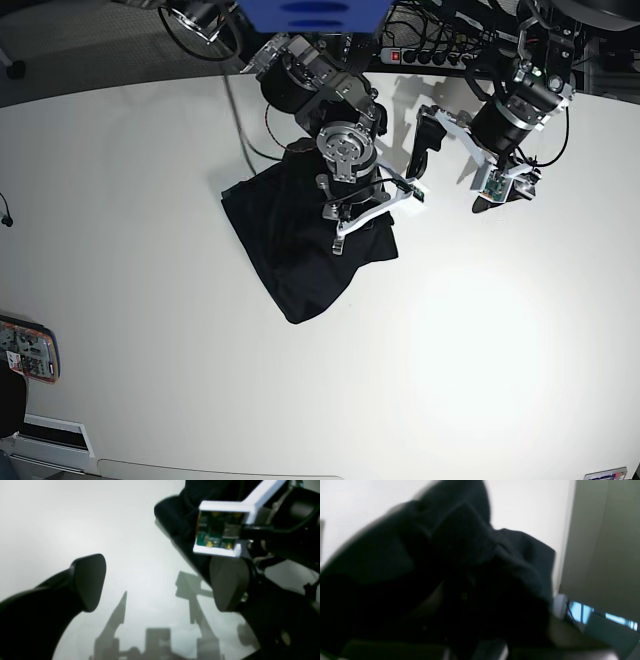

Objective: Fold the T-shirt properly
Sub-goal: 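Lift and fold the shirt end over toward the middle with the right gripper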

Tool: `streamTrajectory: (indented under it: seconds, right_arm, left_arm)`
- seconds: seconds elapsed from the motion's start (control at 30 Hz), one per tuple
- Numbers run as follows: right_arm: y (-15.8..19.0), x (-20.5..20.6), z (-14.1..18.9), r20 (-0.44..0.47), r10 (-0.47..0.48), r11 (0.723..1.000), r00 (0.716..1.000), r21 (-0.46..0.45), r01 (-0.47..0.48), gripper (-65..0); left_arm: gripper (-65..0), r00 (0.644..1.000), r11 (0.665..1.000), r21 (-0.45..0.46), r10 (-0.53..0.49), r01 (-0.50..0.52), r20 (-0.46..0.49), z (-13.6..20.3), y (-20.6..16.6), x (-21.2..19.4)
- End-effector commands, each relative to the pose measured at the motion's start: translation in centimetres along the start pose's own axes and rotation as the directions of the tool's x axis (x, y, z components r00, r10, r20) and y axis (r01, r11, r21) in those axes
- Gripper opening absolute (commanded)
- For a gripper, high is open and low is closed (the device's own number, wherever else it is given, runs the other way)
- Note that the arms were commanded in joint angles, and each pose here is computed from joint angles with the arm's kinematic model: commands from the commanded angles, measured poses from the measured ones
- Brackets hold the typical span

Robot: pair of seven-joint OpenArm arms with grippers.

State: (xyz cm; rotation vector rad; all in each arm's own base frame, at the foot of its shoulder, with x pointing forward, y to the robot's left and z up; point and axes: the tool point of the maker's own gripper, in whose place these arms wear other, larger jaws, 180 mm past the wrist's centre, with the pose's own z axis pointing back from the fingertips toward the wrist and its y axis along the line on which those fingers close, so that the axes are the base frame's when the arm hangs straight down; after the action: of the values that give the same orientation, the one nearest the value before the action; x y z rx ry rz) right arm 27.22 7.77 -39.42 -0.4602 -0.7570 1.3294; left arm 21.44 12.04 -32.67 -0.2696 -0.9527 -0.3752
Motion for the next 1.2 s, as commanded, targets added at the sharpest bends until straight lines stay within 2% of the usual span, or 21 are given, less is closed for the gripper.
streamTrajectory:
  seconds: [0.0,0.1,0.23,0.37,0.5,0.6,0.8,1.17]
  right_arm:
    - [-0.8,1.2,0.2,0.036,-0.001,1.0,0.999,-0.019,0.002,-65.0]
    - [-0.9,2.0,0.3,0.085,-0.001,1.0,0.996,-0.023,0.003,-64.4]
    - [-0.9,2.4,0.4,0.108,-0.001,1.0,0.994,-0.022,0.004,-54.0]
    - [-0.8,2.4,0.3,0.113,-0.004,1.0,0.994,-0.019,0.006,-49.6]
    - [-0.9,2.3,0.4,0.112,-0.006,1.0,0.994,-0.021,0.009,-49.2]
    - [-0.9,2.3,0.3,0.112,-0.005,1.0,0.994,-0.02,0.007,-49.5]
    - [-0.8,2.4,0.3,0.114,-0.001,1.0,0.993,-0.018,0.003,-49.1]
    - [-2.4,3.2,1.4,0.149,-0.018,0.998,0.989,-0.058,0.027,-49.2]
  left_arm:
    - [0.0,0.996,1.0,-0.001,0.0,0.0,0.094,0.3,0.1,2.4]
    - [0.0,0.996,1.0,0.012,-0.01,0.009,0.093,0.5,0.7,2.4]
    - [0.0,0.996,0.999,0.037,-0.027,0.024,0.088,0.7,1.4,2.4]
    - [0.0,0.995,0.989,0.113,-0.102,0.099,0.02,1.5,2.9,0.7]
    - [0.0,0.978,0.961,0.182,-0.204,0.21,-0.052,2.4,4.3,-0.8]
    - [0.0,0.954,0.933,0.204,-0.297,0.297,-0.027,3.5,4.1,-1.1]
    - [0.0,0.874,0.853,0.204,-0.484,0.48,-0.03,5.9,3.2,-2.4]
    - [0.0,0.826,0.798,0.214,-0.551,0.563,-0.117,6.3,3.3,-4.0]
